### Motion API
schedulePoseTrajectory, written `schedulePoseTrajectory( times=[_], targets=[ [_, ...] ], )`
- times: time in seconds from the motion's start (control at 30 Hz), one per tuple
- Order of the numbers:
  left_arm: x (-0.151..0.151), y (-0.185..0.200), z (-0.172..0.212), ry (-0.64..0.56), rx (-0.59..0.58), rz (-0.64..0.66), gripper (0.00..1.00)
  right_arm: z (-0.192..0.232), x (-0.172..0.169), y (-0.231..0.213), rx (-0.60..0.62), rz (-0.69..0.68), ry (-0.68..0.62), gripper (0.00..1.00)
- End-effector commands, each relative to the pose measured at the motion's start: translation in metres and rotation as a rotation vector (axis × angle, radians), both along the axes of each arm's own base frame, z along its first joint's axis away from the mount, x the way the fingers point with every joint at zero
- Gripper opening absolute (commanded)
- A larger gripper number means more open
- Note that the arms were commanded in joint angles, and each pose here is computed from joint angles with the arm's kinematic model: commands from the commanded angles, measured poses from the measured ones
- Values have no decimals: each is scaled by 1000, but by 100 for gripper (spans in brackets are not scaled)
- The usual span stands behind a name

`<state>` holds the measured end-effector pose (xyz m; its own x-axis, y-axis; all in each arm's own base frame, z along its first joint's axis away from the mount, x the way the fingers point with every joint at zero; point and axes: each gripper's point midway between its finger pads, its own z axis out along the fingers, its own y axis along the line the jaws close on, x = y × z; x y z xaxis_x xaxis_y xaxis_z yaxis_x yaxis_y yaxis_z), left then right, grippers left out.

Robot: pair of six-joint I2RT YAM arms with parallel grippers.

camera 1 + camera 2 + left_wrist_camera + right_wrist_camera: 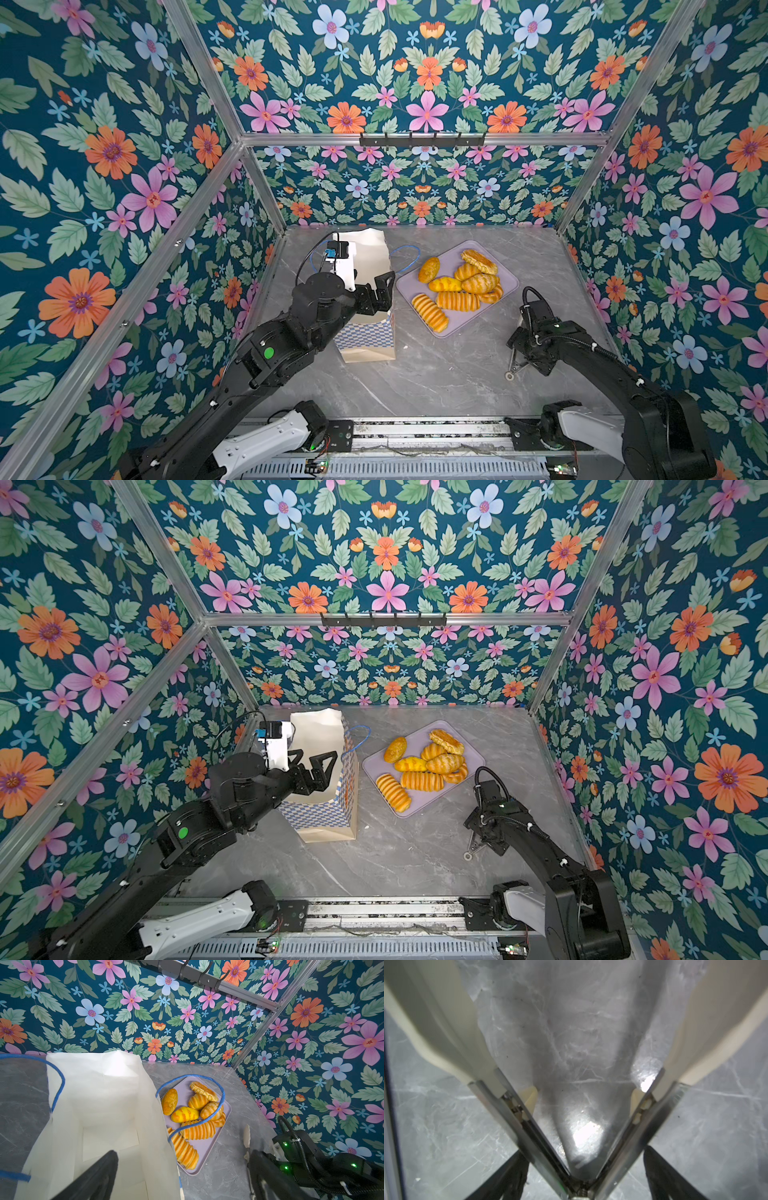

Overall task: Place the fake bread into the paper bag
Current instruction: 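Move the tongs over the bread tray while the left gripper raises the bag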

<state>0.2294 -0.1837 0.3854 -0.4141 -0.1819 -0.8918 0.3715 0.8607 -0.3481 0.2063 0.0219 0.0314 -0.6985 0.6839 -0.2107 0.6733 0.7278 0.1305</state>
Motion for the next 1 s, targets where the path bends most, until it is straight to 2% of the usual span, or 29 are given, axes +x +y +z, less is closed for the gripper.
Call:
schedulePoseTrajectory(
  times=[0.0, 0.3, 0.67, 0.8, 0.97],
  targets=[
    [1, 4, 2, -3, 2, 18, 100, -1, 9, -4, -17, -50, -39, 85],
    [0, 7, -1, 2, 9, 28, 100, -13, 11, -9, -51, -58, 1, 81],
    [-1, 8, -1, 6, 2, 29, 100, -12, 9, -10, -62, -44, 12, 71],
    [-3, 11, 2, 2, -1, 33, 100, 6, 10, -11, -68, -22, -33, 68],
    [-3, 17, 12, -15, 13, 47, 100, 49, 16, -12, -90, 62, -125, 63]
  ],
)
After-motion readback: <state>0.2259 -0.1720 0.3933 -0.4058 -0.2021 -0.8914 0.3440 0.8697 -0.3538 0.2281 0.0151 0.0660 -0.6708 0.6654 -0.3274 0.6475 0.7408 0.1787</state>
